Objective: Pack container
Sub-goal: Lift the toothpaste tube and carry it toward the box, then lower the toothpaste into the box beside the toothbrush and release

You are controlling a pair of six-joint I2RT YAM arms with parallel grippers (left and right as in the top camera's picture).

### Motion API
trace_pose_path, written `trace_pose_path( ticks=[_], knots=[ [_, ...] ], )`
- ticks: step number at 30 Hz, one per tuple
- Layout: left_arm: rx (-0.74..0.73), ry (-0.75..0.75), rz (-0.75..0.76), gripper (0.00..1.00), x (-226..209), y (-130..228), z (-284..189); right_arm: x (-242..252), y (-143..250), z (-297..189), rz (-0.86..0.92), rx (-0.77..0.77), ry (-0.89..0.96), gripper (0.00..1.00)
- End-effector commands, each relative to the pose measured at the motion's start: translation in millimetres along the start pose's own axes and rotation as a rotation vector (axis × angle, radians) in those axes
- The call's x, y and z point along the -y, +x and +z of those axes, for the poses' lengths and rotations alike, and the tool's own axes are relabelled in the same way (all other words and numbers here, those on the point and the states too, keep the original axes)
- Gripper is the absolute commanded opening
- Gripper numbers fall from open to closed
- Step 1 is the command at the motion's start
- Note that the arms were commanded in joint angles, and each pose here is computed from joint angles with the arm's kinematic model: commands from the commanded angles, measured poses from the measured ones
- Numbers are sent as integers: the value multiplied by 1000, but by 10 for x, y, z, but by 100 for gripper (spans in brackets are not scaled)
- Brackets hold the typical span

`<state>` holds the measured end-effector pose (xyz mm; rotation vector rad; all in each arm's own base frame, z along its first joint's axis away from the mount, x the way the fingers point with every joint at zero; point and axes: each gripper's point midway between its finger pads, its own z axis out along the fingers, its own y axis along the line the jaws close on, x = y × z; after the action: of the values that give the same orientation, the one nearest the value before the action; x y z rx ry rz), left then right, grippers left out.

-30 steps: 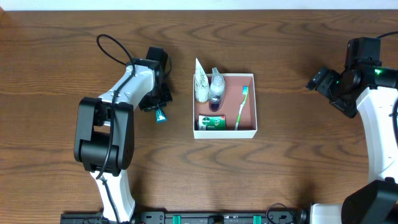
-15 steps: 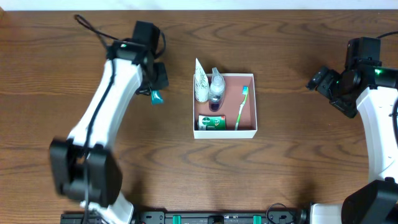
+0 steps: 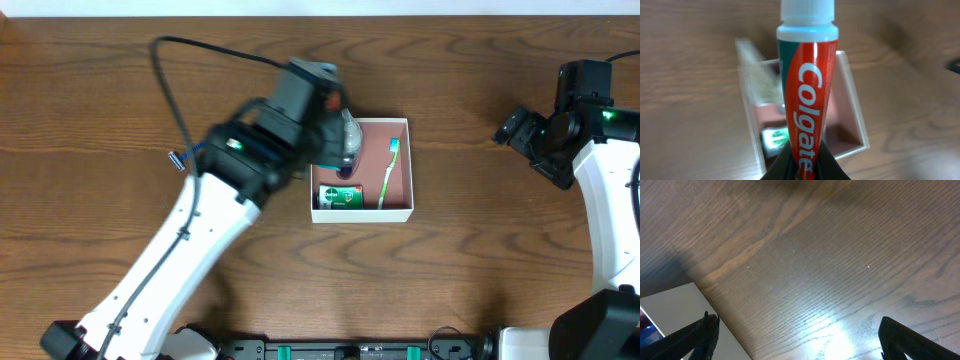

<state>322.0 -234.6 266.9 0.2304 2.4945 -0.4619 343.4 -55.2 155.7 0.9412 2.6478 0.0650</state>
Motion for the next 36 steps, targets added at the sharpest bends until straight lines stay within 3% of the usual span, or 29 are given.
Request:
trace_pose_path(
  ticks=[1,11,20,25,30,36],
  knots=[
    [39,-31,2,11,191,-16,81,15,-14,4,-9,0,3,99],
    [-46,-45,34,11,646,344,776,15,-14,4,-9,0,3,99],
    [-138,-102,47,11,616,629,1361,15,-14,4,-9,0,3,99],
    [-150,-112,48,13,598,668,1462,15,-14,4,-9,0,3,99],
    [-152,-113,48,25,594,673,1470,15,-14,4,-9,0,3,99],
    [-151,-113,48,26,595,672,1469,15,-14,4,-9,0,3,99]
  ],
)
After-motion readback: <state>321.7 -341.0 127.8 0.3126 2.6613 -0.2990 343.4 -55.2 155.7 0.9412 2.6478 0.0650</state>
